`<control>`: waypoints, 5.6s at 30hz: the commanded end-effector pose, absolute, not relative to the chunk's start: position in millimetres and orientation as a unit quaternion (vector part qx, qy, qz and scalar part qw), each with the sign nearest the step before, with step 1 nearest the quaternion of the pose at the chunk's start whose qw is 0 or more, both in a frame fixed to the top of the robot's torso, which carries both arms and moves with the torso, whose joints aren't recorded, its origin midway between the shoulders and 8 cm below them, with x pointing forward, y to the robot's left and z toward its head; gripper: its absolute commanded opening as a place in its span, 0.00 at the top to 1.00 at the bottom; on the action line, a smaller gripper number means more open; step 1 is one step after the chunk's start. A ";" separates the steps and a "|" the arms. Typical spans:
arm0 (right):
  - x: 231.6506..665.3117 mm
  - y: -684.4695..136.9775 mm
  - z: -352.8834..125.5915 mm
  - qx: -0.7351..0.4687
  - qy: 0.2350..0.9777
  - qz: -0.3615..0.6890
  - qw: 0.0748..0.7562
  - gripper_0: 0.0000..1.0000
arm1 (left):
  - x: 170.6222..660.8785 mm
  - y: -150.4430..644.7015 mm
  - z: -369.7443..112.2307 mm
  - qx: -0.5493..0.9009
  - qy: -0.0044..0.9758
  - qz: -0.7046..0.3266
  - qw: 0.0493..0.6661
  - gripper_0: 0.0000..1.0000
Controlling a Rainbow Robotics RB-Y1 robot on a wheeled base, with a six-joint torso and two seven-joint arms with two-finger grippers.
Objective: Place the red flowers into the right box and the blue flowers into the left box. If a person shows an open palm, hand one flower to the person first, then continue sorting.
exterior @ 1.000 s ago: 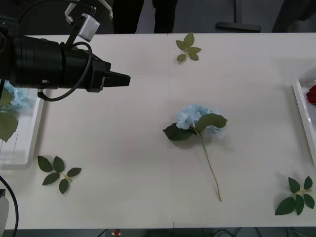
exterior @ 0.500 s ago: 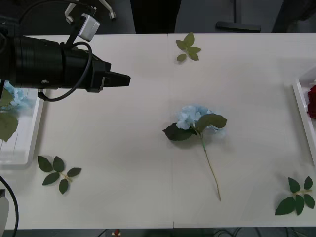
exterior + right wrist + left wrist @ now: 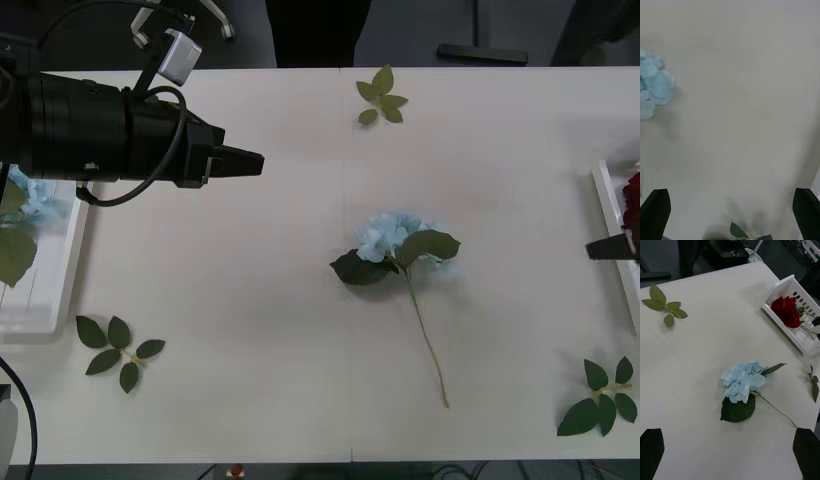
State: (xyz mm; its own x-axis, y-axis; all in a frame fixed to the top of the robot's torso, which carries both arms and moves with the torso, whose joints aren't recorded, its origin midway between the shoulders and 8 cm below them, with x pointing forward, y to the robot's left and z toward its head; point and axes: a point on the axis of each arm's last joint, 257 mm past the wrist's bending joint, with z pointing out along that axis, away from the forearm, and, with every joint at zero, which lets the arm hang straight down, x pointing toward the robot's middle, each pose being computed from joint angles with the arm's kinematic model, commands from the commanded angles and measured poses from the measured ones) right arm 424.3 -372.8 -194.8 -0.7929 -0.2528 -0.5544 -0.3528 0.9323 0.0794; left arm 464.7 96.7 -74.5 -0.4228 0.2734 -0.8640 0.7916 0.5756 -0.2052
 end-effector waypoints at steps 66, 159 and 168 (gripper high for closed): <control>428.4 -155.5 -311.1 -0.163 0.945 0.029 0.283 0.00 | 456.5 99.1 -71.9 0.348 0.777 -0.313 0.422 0.00; 536.7 -24.9 76.9 -0.276 0.588 0.269 0.711 1.00 | 455.4 98.9 -73.2 0.344 0.776 -0.319 0.422 0.00; 541.6 4.8 129.5 -0.295 0.527 0.254 0.756 1.00 | 455.2 98.4 -72.5 0.344 0.775 -0.320 0.423 0.00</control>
State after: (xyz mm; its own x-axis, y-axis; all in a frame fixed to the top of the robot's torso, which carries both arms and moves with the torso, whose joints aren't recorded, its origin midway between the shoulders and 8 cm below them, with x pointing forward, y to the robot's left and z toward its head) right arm 544.2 -7.4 96.9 0.2158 0.1003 -0.9713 -0.7079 0.7012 -0.0849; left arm 459.4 95.9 -79.4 -0.4370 0.2646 -0.8597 0.7928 0.5647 -0.2292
